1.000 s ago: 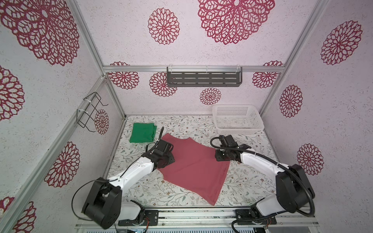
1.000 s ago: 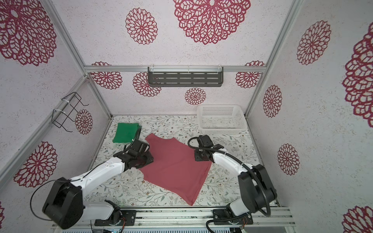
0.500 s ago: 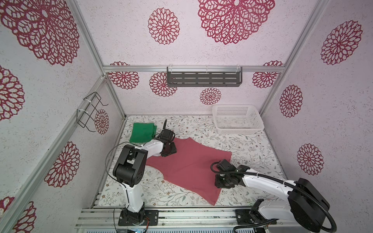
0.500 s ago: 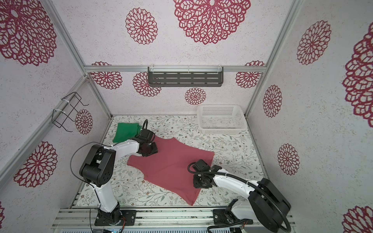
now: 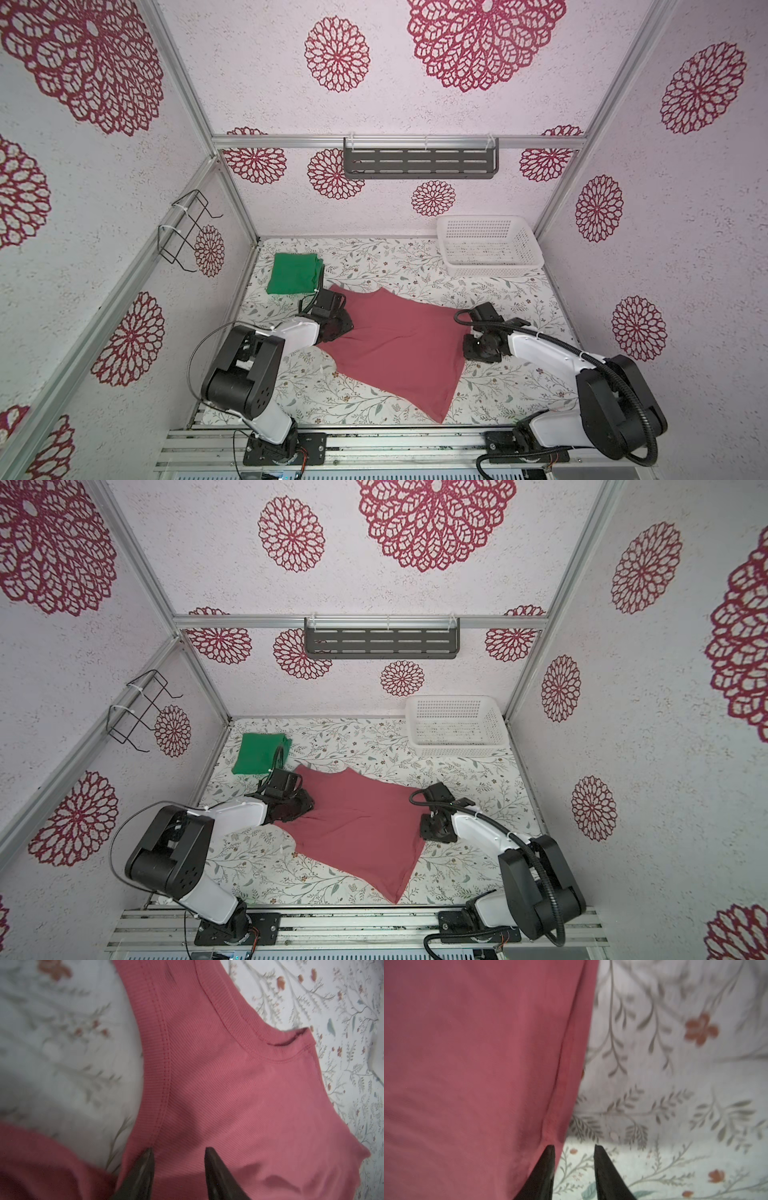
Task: Fold and stack the tank tops
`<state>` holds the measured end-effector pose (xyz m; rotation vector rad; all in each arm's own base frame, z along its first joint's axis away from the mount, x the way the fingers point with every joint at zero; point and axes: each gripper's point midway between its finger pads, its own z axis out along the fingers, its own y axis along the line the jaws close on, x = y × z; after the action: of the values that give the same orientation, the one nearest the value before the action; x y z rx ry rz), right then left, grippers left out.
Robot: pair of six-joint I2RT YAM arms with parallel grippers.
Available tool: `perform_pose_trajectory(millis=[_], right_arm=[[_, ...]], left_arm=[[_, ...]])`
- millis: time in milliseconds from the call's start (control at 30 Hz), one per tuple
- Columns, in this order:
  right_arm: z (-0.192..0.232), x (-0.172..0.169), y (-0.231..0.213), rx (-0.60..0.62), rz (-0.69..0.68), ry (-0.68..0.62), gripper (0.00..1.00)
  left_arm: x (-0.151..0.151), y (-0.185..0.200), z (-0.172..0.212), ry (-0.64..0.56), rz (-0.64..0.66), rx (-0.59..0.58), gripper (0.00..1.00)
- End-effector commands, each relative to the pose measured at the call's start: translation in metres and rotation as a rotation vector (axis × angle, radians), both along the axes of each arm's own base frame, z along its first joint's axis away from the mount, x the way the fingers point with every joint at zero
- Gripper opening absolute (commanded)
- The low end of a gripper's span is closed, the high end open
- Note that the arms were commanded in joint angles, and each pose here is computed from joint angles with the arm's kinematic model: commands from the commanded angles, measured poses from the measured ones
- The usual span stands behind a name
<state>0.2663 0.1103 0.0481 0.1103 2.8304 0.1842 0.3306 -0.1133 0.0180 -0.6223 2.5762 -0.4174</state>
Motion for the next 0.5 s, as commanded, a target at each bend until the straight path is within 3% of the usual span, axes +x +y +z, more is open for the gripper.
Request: perform_pose_trajectory(millis=[0,100,233,467], right_arm=[[0.042,0.035,0.006,-0.027,0.095,-0.113,0.35],[0.045,0.025,0.035,0.034,0.172,-0.090,0.35],[0.028,-0.003,0.074,0.105,0.241,-0.037,0.35],[-0.008,-0.010,0.074,0.109,0.186,-0.004,0.34]], left_arm=[[-0.057,0.033,-0.025,0.171,0.088,0.106,0.45],[-0.045,0.040,0.002,0.120,0.076,0.166,0.46],[-0.004,0.026,0.027,0.065,0.004,0.172,0.47],[0.070,-0.025,0.018,0.044,-0.129,0.108,0.47]])
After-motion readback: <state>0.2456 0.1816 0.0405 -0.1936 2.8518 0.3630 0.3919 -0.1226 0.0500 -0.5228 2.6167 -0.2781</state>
